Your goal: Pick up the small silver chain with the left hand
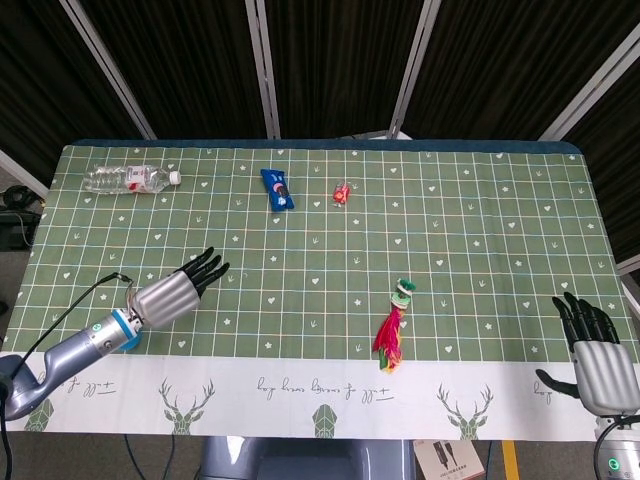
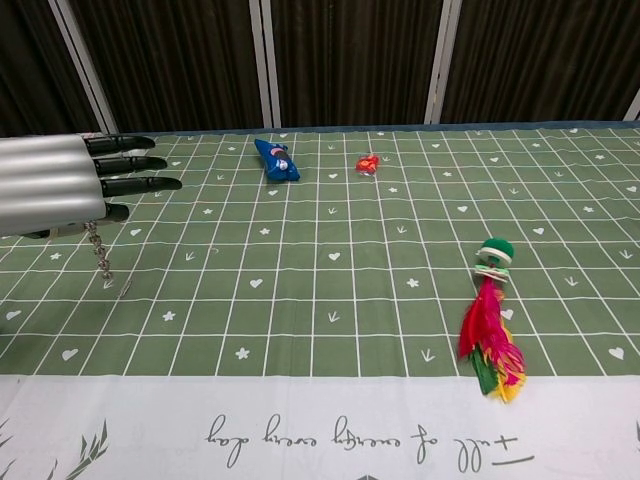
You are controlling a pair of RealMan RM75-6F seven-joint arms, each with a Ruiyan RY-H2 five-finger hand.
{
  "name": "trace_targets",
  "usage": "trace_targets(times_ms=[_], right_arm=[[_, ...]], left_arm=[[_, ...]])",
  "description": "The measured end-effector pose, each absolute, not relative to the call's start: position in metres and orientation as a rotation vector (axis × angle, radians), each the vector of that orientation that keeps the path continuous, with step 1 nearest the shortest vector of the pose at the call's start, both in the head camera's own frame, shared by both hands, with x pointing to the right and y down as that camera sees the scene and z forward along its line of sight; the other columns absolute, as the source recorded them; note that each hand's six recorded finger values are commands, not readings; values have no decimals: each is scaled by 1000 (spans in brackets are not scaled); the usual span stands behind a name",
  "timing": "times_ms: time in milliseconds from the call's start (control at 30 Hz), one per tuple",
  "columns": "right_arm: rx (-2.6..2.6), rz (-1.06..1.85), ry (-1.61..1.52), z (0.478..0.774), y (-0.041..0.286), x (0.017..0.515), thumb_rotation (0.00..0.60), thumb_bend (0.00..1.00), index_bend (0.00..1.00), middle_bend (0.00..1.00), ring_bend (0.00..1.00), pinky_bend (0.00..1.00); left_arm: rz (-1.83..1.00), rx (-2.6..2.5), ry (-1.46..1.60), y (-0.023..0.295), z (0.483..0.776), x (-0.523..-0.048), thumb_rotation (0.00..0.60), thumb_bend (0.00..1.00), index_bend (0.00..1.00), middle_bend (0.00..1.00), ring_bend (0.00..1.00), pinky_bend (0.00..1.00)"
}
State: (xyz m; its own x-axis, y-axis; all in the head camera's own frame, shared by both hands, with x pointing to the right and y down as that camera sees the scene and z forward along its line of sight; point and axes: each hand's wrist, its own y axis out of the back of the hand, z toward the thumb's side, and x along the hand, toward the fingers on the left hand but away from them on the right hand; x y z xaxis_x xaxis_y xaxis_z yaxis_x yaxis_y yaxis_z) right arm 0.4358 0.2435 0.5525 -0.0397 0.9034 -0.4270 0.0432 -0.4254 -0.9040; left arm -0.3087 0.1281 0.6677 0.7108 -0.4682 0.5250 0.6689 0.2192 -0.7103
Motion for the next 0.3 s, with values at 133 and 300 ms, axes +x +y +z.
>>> trace_targets(times_ms=[133, 300], right_arm=[[-1529, 1549, -1029, 552, 244, 436, 600, 59, 0, 0, 0, 88], [-1530, 1552, -1029, 553, 244, 436, 600, 59, 0, 0, 0, 88]], left_arm=[[-810, -1099, -210, 128, 669, -311, 600, 499, 635, 0, 0, 0], [-821, -1098, -213, 128, 671, -314, 600, 500, 633, 0, 0, 0]])
